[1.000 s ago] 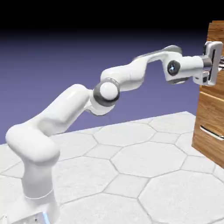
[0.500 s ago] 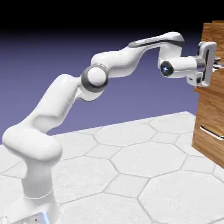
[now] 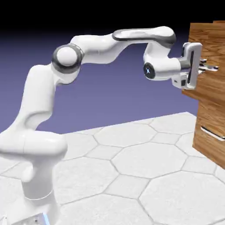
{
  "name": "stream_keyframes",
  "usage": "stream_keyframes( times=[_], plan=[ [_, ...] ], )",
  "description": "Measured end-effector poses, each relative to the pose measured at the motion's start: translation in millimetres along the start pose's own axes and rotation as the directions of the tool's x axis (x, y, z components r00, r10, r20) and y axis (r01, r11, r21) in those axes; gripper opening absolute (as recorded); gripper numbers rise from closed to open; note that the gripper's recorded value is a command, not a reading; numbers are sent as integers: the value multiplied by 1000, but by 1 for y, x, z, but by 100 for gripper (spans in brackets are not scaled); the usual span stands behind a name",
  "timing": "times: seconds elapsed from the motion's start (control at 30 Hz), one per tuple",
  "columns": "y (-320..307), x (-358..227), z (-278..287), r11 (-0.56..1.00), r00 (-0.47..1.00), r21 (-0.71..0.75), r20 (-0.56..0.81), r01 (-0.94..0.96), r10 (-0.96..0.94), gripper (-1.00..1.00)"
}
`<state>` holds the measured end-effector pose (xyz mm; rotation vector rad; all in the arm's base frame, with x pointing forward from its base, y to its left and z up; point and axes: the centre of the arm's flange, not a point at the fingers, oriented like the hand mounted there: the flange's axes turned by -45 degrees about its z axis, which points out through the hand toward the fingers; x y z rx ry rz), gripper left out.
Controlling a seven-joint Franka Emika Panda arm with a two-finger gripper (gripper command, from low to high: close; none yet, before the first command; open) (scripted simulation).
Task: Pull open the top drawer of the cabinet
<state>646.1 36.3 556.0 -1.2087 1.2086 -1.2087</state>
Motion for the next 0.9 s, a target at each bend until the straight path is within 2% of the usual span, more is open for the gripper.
stream_keyframes(
  times=[0.8,0.83,0.9],
  plan=[
    [0,0,-146,1000,1000,0,0,0,0,-100],
    [0,0,-151,1000,1000,0,0,0,0,100],
    [0,0,-151,1000,1000,-1,0,0,0,100]
  ],
)
